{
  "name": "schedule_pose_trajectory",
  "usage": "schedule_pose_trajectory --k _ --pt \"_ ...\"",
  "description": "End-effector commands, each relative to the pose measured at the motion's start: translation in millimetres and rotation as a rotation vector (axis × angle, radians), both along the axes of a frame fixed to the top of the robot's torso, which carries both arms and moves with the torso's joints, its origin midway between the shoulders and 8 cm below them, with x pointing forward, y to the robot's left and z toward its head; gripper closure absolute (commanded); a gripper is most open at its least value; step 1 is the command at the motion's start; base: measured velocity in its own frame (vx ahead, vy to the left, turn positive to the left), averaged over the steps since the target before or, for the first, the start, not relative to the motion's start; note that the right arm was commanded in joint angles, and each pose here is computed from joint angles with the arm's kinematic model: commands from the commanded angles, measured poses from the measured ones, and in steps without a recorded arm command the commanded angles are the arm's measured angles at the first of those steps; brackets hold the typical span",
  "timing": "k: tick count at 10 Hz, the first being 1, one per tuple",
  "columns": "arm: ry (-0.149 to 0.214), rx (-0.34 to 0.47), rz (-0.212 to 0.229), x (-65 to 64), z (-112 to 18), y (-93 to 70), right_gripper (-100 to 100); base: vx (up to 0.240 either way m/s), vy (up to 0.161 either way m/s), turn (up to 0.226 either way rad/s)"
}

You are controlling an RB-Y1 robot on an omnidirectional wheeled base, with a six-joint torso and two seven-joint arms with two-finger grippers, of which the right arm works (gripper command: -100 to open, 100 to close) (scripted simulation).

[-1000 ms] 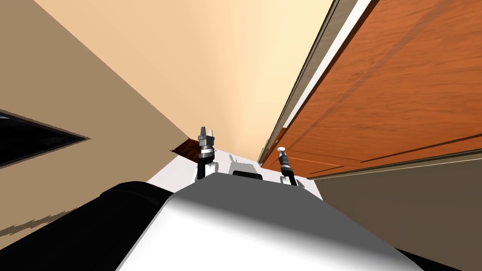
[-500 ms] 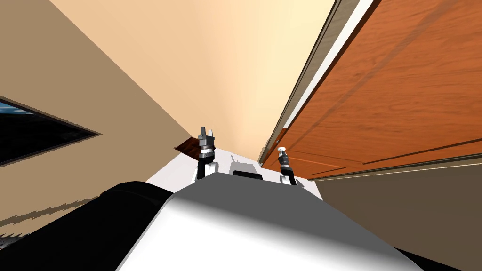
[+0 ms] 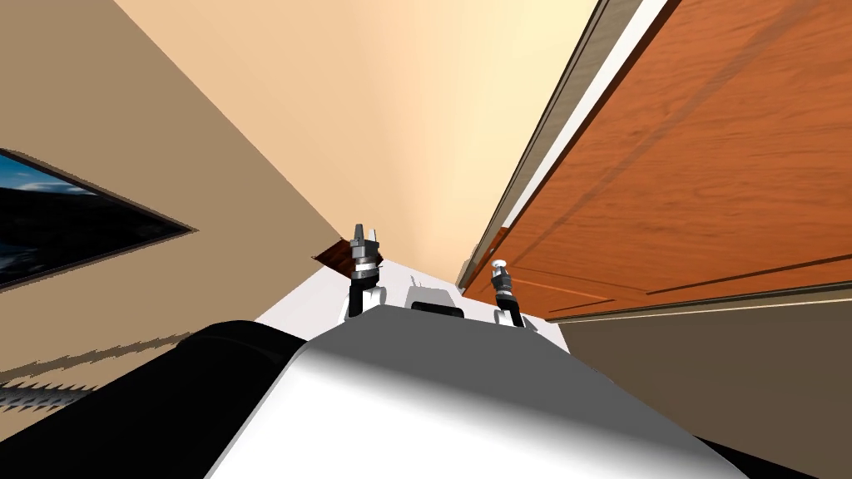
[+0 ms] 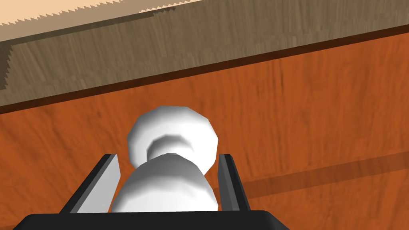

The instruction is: Pull the door open

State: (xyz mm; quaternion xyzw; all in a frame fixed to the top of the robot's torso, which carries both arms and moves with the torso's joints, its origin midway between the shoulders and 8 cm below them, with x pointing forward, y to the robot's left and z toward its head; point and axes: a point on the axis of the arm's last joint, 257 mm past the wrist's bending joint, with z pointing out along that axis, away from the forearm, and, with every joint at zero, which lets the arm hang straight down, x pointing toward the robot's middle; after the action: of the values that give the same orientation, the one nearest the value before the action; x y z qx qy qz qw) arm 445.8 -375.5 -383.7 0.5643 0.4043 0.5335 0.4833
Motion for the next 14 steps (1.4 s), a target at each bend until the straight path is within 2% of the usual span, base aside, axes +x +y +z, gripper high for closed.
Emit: schedule_pose_trajectory --k 1,2,4,7,11,12,14 --pt "-0.014 0.063 0.001 1.5 2.1 3.2 100 -0.034 -0.016 0.046" --pt "-0.015 0.070 0.001 1.5 2.1 3.2 100 -0.029 -0.013 0.035" --pt "-0.024 0.150 -0.008 1.8 1.8 0.9 100 -0.046 -0.017 0.072" --pt "-0.032 0.218 -0.012 2.0 1.7 -0.3 100 -0.033 -0.015 0.047" --pt "-0.050 0.357 -0.026 2.4 1.1 -3.7 100 -0.040 -0.019 0.062" --pt "-0.051 0.364 -0.026 2.4 1.1 -3.7 100 -0.029 -0.010 0.033" --pt "-0.062 0.443 -0.035 2.6 0.6 -5.8 100 -0.044 -0.014 0.066"
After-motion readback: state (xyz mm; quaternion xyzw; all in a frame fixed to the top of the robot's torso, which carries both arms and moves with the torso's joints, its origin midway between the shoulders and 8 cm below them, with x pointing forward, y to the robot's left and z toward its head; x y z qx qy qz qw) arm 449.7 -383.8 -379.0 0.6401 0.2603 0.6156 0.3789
